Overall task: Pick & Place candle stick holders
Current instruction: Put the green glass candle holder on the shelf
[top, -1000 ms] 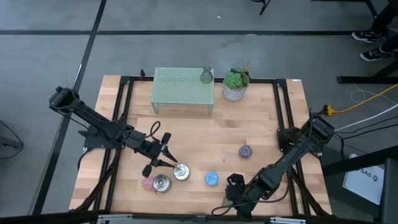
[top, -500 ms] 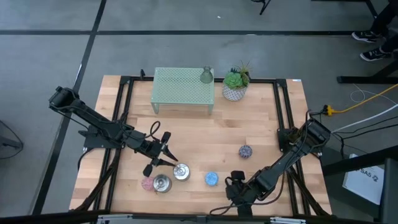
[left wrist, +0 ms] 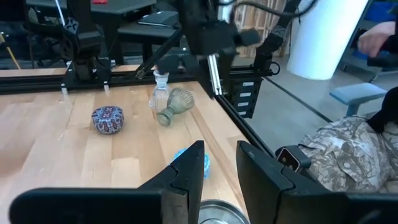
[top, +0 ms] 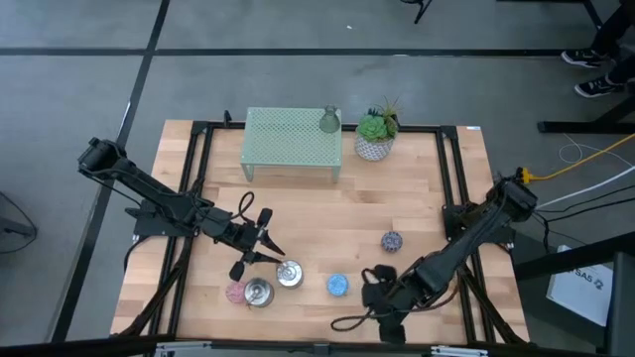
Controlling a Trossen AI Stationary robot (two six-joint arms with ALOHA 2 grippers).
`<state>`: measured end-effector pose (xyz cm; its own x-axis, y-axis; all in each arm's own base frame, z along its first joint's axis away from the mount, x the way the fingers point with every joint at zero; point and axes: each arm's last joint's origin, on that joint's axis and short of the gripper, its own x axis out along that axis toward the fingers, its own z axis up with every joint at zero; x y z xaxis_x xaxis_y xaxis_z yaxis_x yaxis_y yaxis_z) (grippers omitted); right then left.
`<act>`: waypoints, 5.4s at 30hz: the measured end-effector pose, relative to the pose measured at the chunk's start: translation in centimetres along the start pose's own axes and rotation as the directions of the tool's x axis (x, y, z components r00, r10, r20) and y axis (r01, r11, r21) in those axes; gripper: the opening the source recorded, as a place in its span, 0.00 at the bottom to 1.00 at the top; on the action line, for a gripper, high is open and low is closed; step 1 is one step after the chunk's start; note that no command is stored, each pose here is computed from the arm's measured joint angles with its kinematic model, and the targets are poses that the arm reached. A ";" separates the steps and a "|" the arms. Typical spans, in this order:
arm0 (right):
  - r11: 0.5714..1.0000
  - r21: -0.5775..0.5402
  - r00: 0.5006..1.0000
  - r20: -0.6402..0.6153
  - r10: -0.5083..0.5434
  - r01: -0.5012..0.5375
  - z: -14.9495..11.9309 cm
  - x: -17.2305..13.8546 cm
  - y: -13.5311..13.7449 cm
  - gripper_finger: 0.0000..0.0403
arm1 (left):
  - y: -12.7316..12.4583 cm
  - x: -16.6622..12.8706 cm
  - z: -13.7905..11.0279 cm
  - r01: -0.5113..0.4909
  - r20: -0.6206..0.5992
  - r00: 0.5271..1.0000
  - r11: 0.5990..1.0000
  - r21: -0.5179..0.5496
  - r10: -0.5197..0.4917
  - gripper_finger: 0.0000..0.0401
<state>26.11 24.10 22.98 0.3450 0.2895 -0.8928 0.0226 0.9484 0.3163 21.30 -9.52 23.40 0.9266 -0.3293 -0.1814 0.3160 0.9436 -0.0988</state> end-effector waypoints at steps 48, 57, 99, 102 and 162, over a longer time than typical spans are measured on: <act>0.830 0.414 0.911 -0.334 -0.243 0.373 -3.0 5.3 -7.0 0.53 | 1.8 -9.2 -7.5 -0.385 0.256 0.885 0.920 -0.071 0.390 0.08; 0.832 0.408 0.911 -0.328 -0.251 0.376 -2.9 5.3 -7.0 0.34 | 2.2 -9.2 -9.5 -0.445 0.104 0.886 0.892 -0.079 0.452 0.08; 0.921 0.312 0.971 -0.127 -0.202 0.232 1.6 5.0 -8.2 0.32 | 2.1 -9.1 -9.7 -0.403 0.087 0.906 0.907 -0.120 0.414 0.08; 0.922 0.308 0.971 -0.118 -0.209 0.236 1.8 5.0 -8.4 0.32 | 2.1 -9.1 -9.7 -0.403 0.087 0.906 0.907 -0.120 0.414 0.08; 0.959 0.079 0.744 0.614 -0.262 0.272 11.8 -3.6 -14.7 0.34 | 2.1 -9.1 -9.9 -0.388 0.064 0.916 0.916 -0.104 0.395 0.08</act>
<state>35.61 7.59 25.28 0.8274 -0.1122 -0.5502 0.1895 0.9781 0.0855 11.52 -4.92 15.13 0.9871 0.0732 -0.1425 -0.0910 0.9883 -0.1223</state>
